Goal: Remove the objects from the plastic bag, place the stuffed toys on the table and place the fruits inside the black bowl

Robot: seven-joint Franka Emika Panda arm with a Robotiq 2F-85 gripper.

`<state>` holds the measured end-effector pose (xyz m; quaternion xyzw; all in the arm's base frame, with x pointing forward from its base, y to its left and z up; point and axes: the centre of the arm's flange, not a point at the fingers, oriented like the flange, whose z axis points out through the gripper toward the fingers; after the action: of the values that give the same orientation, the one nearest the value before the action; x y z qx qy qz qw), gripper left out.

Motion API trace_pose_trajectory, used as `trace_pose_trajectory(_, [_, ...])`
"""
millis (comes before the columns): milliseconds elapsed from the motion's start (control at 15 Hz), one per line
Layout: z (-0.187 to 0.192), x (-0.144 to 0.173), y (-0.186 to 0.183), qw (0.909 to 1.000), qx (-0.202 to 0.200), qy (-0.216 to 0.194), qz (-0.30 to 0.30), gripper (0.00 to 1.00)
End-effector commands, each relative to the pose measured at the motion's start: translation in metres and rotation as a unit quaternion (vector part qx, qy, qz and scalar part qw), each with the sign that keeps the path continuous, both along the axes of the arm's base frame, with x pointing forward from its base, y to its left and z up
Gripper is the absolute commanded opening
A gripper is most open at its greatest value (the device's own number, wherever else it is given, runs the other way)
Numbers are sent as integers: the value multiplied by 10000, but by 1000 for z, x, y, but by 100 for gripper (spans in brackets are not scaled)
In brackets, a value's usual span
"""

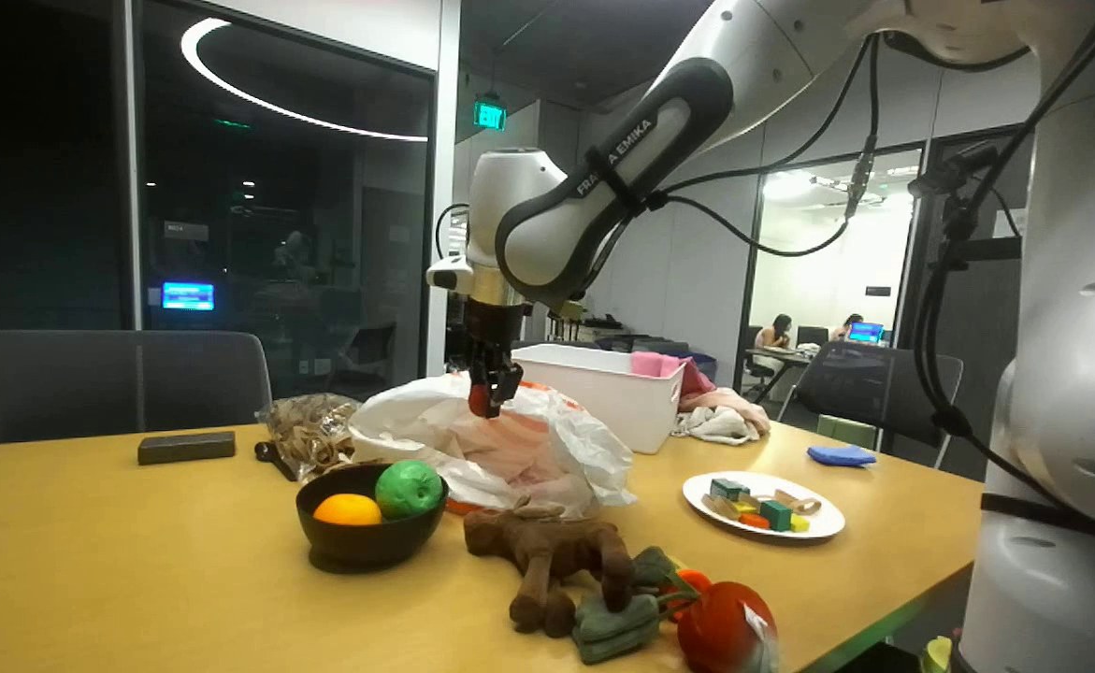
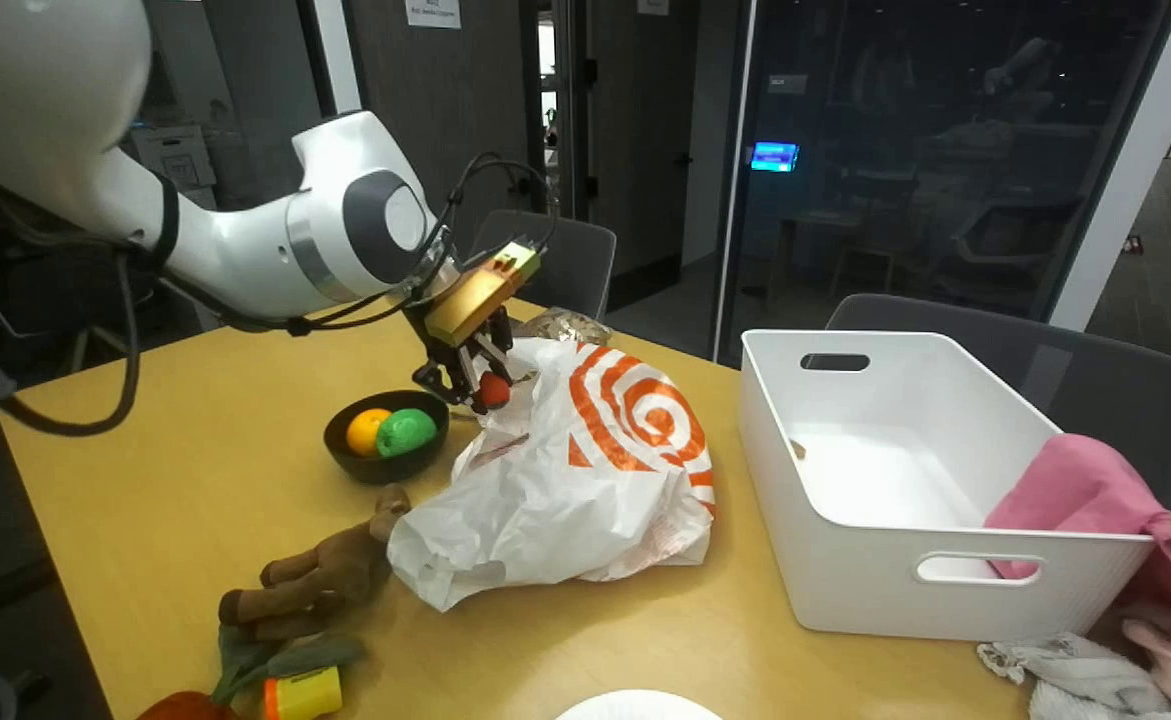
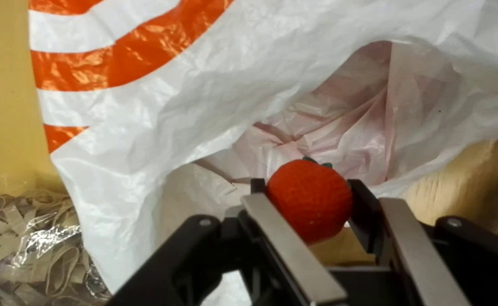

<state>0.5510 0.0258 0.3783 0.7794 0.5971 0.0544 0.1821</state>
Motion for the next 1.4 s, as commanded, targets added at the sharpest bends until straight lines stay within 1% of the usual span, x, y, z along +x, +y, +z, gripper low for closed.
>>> trace_pose_trajectory(0, [11, -28, 20, 9967, 660, 297, 378, 24])
trace_pose_trajectory(133, [4, -39, 40, 9900, 1123, 571, 634, 24])
trace_pose_trajectory(267, [-7, -44, 64, 9808, 1503, 819, 935, 24])
trace_pose_trajectory(400, [-11, -46, 84, 9745, 1681, 937, 1154, 24])
trace_pose_trajectory(667, [-8, -45, 119, 9721, 1602, 783, 1523, 24])
trace_pose_trajectory(800, [-13, -42, 130, 9724, 1530, 753, 1594, 24])
trace_pose_trajectory(1133, [-28, -28, 144, 9760, 1128, 555, 1781, 24])
trace_pose_trajectory(1333, [-40, -17, 147, 9787, 886, 569, 1763, 24])
